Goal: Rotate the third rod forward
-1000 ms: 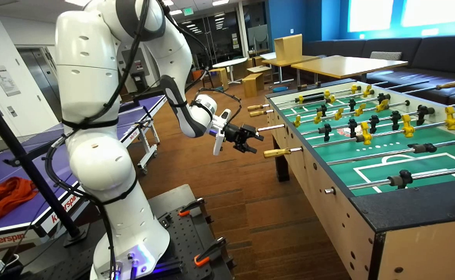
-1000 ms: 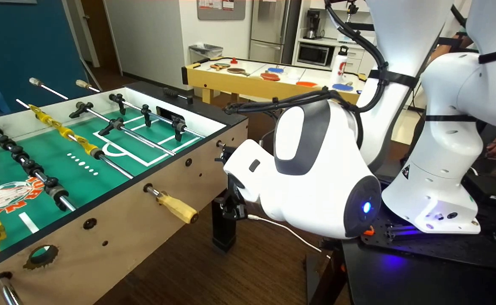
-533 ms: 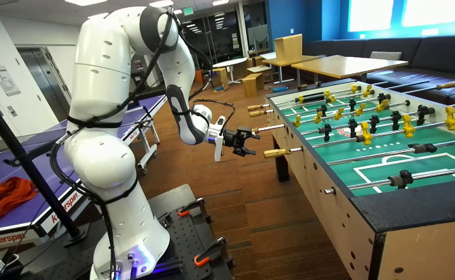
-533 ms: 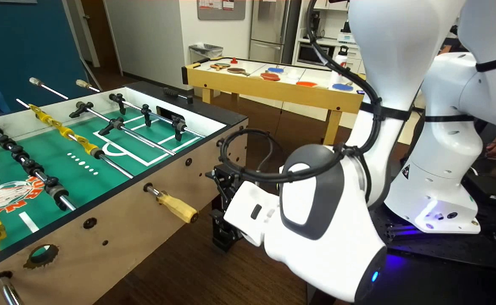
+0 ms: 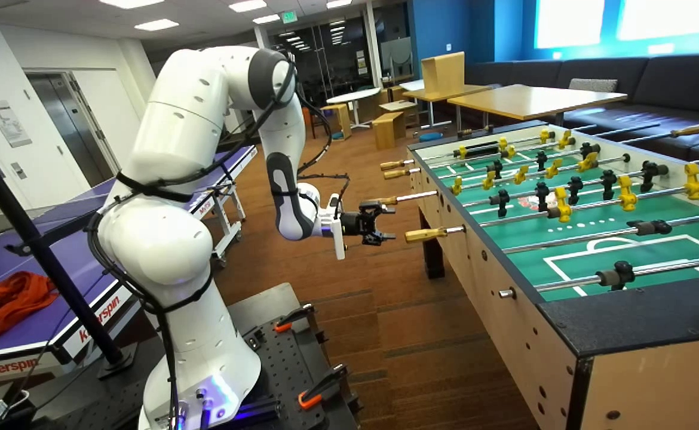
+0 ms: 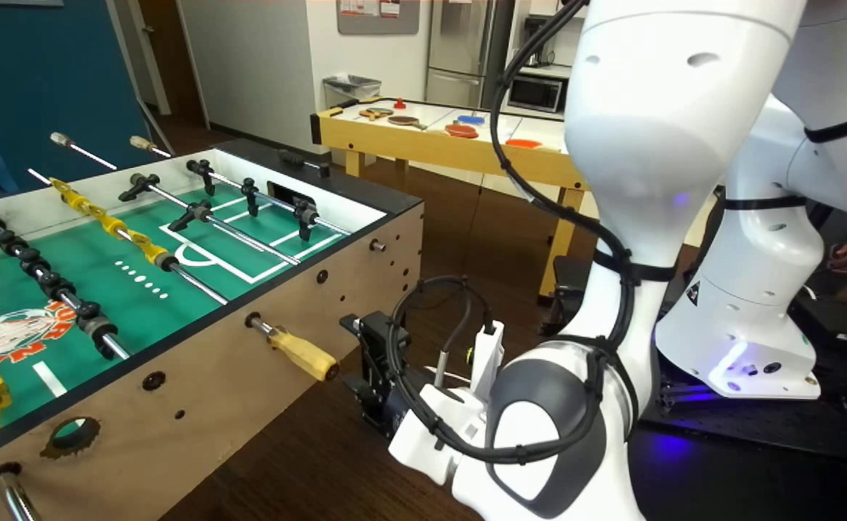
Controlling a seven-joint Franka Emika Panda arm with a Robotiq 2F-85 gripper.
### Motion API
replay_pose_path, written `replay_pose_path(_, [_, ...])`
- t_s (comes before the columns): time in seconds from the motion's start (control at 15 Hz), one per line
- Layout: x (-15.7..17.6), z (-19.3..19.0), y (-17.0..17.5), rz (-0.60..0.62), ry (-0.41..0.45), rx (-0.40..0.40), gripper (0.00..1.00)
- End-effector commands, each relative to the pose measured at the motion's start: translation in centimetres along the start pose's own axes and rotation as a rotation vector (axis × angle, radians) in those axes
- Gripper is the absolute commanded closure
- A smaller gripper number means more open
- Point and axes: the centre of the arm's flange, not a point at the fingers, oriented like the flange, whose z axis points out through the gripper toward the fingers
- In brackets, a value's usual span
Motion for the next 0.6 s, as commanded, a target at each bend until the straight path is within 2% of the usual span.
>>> replay_pose_path(0.0, [-0.2,0.1,-0.7,0.001,0.007,-0.015,0.00])
replay_pose_path(0.2, [-0.4,0.2,-2.5,0.000,0.011,-0.025,0.00])
replay_pose_path(0.4, [-0.2,0.2,-2.5,0.004,0.010,-0.027,0.00])
replay_pose_path(0.53, [-0.2,0.5,-3.8,-0.002,0.053,-0.051,0.00])
